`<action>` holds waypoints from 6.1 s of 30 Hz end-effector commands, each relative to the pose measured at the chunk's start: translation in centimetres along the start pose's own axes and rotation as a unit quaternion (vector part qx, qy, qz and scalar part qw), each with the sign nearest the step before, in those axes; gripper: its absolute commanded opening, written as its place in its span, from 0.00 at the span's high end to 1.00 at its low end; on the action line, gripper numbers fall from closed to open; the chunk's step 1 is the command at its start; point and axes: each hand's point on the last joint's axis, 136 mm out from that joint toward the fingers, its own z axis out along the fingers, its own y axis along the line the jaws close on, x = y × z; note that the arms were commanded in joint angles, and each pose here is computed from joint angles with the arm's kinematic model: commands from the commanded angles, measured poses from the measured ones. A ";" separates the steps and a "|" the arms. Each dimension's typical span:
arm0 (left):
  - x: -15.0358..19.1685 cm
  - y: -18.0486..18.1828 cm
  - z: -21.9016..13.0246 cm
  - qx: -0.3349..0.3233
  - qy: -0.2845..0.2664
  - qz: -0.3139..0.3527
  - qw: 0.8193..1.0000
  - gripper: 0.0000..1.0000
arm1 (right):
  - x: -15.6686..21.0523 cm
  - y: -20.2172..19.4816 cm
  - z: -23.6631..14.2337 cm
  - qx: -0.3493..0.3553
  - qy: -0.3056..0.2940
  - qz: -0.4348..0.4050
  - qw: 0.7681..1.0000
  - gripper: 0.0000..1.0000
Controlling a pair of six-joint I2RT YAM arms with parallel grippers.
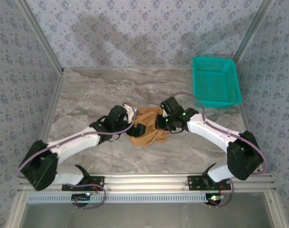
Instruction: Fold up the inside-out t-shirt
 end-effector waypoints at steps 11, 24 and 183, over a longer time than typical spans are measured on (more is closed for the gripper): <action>-1.6 3.3 3.1 -0.014 0.022 -0.038 0.999 0.13 | 1.9 -1.0 -1.5 -0.004 -0.010 -0.013 1.000 1.00; -4.3 1.8 5.4 0.033 0.045 -0.074 0.996 1.00 | 2.1 -2.7 -2.0 0.020 -0.013 -0.020 1.000 1.00; -16.8 2.8 -1.0 0.073 -0.035 -0.244 0.967 1.00 | -8.2 5.2 4.5 -0.044 -0.198 -0.035 0.979 0.89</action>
